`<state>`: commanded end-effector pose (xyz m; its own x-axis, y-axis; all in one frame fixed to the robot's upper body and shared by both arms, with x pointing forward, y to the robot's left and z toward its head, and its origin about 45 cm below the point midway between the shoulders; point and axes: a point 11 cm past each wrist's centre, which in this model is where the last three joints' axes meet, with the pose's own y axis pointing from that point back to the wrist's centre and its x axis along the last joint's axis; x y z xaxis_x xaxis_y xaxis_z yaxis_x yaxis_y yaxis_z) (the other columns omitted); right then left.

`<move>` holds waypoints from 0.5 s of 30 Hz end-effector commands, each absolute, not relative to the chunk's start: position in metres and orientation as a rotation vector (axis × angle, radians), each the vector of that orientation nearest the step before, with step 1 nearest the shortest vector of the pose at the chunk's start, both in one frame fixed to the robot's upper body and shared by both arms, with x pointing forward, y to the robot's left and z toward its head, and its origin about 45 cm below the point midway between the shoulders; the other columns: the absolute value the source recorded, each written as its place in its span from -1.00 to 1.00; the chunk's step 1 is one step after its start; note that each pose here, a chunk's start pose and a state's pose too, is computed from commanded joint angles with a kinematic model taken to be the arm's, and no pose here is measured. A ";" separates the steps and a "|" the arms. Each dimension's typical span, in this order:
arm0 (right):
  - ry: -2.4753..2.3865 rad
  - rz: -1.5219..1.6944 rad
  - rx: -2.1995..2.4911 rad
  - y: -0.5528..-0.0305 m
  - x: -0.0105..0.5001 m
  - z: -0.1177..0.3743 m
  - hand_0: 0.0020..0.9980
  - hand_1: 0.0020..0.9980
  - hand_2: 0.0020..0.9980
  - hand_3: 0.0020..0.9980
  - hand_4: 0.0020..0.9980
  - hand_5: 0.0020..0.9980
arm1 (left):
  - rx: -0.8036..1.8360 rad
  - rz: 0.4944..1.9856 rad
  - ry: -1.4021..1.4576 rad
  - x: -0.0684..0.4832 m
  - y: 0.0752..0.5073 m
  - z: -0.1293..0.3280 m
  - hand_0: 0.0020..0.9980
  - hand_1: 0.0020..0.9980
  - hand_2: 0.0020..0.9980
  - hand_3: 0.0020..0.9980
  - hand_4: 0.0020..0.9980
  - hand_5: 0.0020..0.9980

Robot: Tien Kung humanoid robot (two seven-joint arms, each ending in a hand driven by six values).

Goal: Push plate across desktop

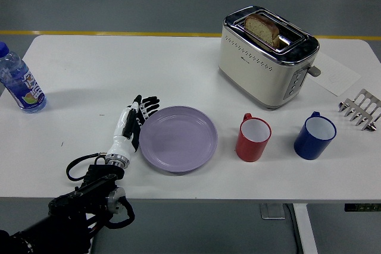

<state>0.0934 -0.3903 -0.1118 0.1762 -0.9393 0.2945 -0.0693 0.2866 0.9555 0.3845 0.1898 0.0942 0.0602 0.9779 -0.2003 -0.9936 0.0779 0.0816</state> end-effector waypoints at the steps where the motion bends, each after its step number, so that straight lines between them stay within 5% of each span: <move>1: -1.229 -0.838 1.102 -0.390 0.093 -0.112 0.35 0.30 0.36 0.20 -0.10 -0.58 | -0.086 1.494 0.223 0.385 0.190 0.094 0.44 0.48 0.42 0.25 -0.09 1.00; 15: -1.231 -0.841 1.101 -0.390 0.093 -0.112 0.35 0.30 0.36 0.20 -0.10 -0.58 | -0.144 1.588 0.180 0.403 0.209 0.115 0.45 0.48 0.42 0.25 -0.09 1.00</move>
